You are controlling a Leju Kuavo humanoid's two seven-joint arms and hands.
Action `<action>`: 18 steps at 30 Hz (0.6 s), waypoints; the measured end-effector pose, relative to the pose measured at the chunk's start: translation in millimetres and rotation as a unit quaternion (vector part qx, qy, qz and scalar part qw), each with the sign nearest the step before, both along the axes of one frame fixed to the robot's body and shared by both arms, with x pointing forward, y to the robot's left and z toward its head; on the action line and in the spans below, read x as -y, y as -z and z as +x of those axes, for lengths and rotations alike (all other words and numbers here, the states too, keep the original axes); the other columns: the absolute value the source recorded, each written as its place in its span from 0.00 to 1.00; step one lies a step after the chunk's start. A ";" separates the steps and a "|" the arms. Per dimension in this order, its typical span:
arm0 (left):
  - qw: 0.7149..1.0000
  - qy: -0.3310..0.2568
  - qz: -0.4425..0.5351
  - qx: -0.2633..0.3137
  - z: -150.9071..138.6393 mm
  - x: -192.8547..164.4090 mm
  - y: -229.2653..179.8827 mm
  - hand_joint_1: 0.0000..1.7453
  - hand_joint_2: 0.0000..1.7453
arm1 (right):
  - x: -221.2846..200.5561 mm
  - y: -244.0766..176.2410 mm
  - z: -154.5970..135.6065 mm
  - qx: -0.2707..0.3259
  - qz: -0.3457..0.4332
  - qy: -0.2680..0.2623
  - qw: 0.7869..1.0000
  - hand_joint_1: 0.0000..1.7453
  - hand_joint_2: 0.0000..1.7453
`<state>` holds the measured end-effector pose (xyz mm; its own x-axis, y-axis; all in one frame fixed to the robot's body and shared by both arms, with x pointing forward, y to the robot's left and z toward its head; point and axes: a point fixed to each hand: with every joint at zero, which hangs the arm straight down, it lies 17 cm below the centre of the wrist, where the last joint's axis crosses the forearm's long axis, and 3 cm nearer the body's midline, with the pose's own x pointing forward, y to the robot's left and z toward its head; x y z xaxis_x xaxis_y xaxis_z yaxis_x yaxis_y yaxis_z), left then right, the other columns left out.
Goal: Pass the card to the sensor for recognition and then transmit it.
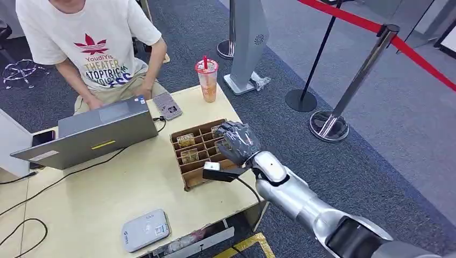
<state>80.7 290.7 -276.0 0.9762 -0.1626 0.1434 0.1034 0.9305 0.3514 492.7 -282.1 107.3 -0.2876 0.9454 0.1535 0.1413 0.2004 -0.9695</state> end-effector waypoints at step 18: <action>1.000 0.009 -0.002 0.000 1.1 1.5 0.1 0.00 0.00 | 15.3 16.5 -9.6 -0.016 0.011 0.023 1.000 0.54 1.00</action>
<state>81.8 289.3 -276.1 0.9734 -0.1786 0.1436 0.1195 0.9302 0.3470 483.1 -297.4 90.8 -0.2393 0.9536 0.1824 0.1198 0.2155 -0.9691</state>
